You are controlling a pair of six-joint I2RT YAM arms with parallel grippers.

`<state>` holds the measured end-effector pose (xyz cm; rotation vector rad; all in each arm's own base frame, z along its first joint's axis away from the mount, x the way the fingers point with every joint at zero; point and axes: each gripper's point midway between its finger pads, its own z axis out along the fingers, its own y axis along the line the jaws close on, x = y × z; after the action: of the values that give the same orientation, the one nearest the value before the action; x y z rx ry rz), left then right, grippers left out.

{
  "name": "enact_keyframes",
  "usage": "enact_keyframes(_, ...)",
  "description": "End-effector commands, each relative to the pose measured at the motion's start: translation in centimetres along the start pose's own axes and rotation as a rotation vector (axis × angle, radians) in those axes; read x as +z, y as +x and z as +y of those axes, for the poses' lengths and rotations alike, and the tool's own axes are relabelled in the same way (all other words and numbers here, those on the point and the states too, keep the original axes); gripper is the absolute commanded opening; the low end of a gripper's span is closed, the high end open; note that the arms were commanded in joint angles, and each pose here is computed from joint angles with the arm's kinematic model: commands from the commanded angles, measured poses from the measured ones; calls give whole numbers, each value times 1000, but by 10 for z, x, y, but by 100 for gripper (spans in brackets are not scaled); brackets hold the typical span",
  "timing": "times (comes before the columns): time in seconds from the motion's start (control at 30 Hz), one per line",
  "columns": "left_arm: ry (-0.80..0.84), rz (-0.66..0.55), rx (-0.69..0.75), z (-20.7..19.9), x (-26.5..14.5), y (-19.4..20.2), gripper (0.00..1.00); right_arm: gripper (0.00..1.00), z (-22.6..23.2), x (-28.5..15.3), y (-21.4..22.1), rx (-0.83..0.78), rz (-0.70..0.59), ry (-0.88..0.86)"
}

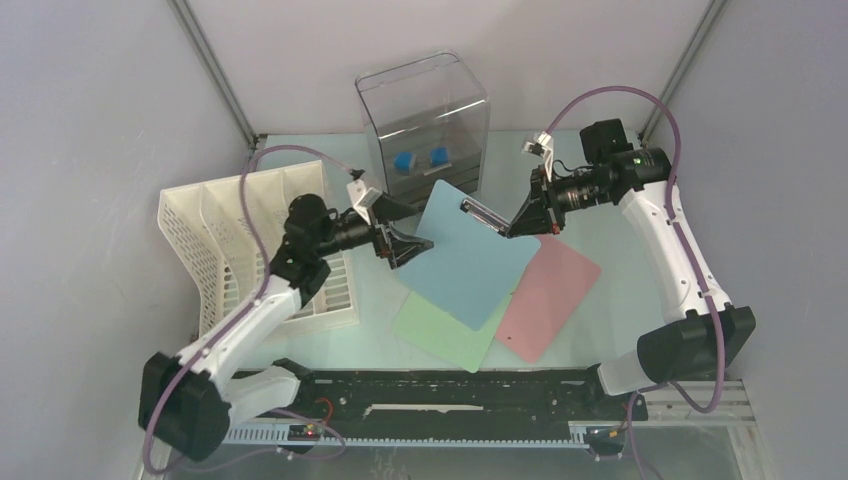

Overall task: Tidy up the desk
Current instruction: Pick up the folder from the center of the board.

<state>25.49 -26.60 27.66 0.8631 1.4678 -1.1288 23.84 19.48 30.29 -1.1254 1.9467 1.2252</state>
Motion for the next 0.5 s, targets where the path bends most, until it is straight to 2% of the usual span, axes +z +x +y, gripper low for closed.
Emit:
enact_keyframes(0.0,-199,-57,149,18,-24,-23,100,0,22,-2,-7,-56,-34,-53)
enact_keyframes(0.17,-200,-124,156,10,-31,-25,100,0,33,2,-7,-94,-30,-87)
enact_keyframes(0.47,-135,-150,172,0,-30,-9,100,0,55,9,-4,-170,-5,-146)
